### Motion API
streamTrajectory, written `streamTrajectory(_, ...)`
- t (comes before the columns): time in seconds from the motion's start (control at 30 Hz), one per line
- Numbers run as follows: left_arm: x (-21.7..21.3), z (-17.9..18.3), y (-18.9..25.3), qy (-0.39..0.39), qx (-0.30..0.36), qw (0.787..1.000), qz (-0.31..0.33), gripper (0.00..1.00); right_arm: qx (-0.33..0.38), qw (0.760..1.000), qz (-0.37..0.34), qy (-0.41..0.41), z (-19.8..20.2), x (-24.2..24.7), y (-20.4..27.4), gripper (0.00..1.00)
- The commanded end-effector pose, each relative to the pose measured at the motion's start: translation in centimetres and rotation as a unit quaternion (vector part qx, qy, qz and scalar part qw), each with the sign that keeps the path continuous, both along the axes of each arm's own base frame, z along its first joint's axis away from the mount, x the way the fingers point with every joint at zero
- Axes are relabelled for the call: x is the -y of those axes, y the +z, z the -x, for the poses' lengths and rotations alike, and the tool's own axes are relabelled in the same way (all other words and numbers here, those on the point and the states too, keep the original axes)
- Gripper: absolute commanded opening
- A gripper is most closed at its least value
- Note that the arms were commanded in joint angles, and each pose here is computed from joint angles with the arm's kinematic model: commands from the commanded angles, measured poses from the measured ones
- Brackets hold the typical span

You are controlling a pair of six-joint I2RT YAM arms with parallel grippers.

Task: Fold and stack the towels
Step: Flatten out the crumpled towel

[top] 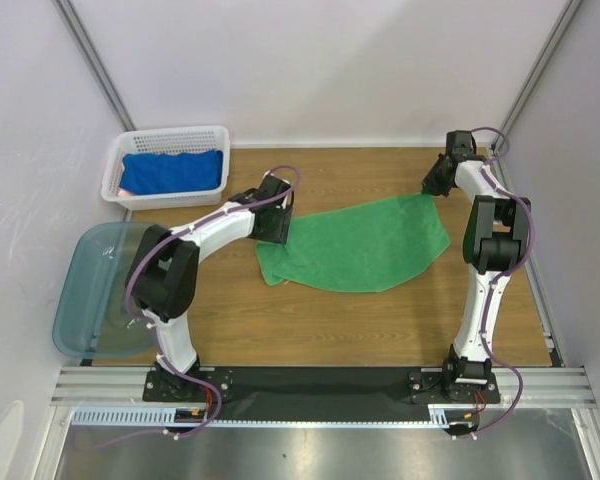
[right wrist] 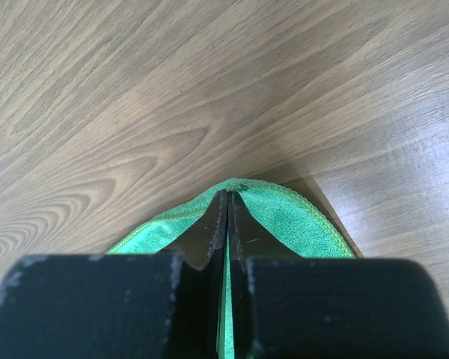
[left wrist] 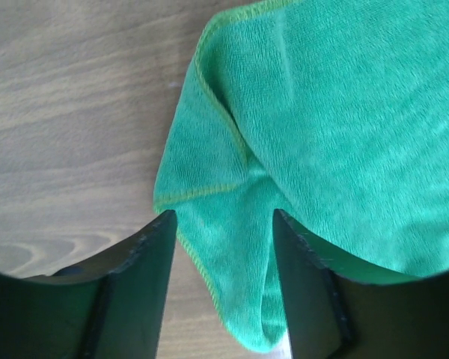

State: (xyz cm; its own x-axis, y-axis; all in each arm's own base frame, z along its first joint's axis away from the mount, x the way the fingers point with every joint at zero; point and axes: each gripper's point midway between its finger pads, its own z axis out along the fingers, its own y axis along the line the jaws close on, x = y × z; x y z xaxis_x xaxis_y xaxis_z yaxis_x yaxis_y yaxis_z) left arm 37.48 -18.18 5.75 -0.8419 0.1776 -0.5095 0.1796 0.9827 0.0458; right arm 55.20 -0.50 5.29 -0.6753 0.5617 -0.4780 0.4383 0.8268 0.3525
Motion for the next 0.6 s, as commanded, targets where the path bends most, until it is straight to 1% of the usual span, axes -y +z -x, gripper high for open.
streamTrajectory(0.0,0.9,-2.0,0.6,0.008,0.022,1.0,0.009,0.59,0.015,1.0,0.006,0.0,-0.6,0.4,1.3,0.0)
streamTrajectory(0.03,0.9,-2.0,0.2,0.006,0.018,1.0,0.006,0.56,0.016,1.0,0.006,-0.002,-0.6,0.5,1.4,0.0)
streamTrajectory(0.3,0.6,-2.5,-0.7,0.012,0.02,1.0,-0.008,0.49,0.016,1.0,0.001,-0.007,-0.7,0.4,1.3,0.0)
streamTrajectory(0.57,1.0,-3.4,-1.0,0.008,0.022,1.0,-0.011,0.49,0.016,1.0,0.005,-0.01,-0.6,0.6,1.4,0.0)
